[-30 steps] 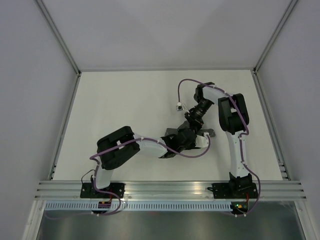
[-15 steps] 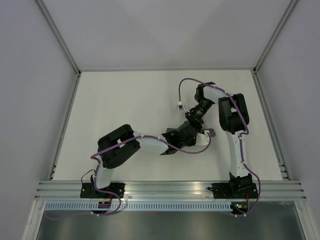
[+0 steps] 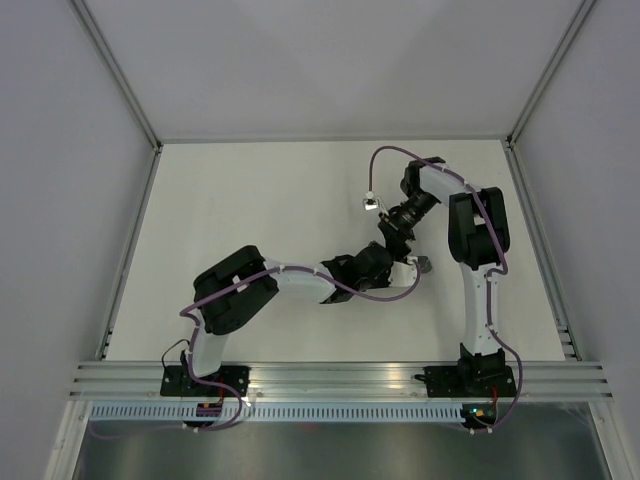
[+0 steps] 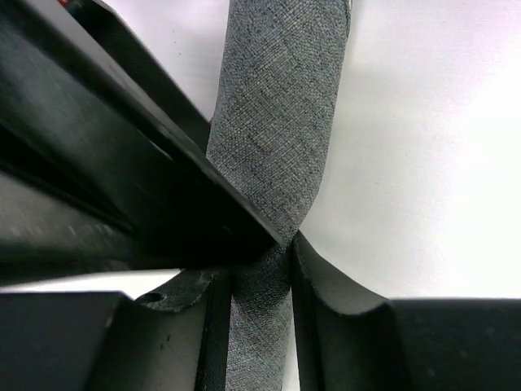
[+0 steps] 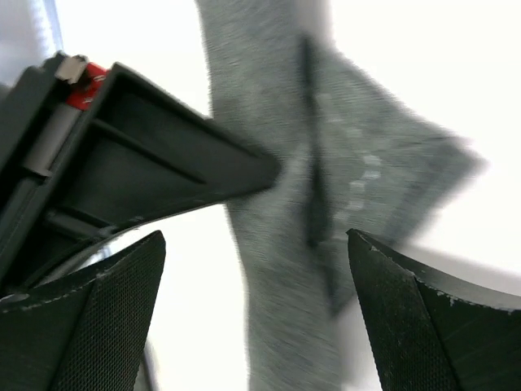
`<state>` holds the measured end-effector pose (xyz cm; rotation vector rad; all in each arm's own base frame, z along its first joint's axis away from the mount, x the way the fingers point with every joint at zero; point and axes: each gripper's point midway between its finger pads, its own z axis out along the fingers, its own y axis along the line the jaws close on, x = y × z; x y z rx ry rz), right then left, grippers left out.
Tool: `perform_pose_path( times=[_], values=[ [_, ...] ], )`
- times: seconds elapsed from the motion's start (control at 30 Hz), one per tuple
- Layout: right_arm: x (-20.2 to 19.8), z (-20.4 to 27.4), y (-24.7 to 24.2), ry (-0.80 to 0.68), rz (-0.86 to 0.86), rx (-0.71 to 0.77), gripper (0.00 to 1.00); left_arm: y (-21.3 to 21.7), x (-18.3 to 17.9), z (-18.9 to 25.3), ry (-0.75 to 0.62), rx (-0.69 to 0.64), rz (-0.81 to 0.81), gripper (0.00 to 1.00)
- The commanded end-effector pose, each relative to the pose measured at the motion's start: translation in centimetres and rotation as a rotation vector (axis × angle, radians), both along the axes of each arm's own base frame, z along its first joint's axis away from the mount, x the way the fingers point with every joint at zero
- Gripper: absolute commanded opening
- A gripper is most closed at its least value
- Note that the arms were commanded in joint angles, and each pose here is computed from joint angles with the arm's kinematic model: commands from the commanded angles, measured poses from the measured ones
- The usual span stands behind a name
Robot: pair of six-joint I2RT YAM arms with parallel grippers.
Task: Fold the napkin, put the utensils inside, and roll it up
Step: Roll the napkin at the center of the board.
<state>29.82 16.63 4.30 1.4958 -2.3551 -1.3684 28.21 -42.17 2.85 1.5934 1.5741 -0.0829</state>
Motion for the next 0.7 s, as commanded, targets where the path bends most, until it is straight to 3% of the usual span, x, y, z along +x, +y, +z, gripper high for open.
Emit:
perform_pose_path(
  times=[0.0, 0.17, 0.47, 0.67],
  values=[
    [3.5, 0.8, -0.1, -0.183, -0.033, 0.046, 0.98, 1.4, -4.7, -5.5, 0.236, 0.099, -0.069, 0.22],
    [5.9, 2.2, -1.0, -0.275, -0.152, 0.057, 0.98, 1.2, -4.6, -5.2, 0.290, 0.071, -0.062, 0.21],
    [9.5, 7.7, -6.3, -0.470, -0.434, 0.136, 0.97, 2.0, -3.9, -4.1, 0.517, 0.033, -0.046, 0.21],
    [8.1, 9.0, -8.5, -0.671, -0.469, 0.130, 0.96, 2.7, -3.0, -3.6, 0.716, 0.012, -0.011, 0.24]
  ],
)
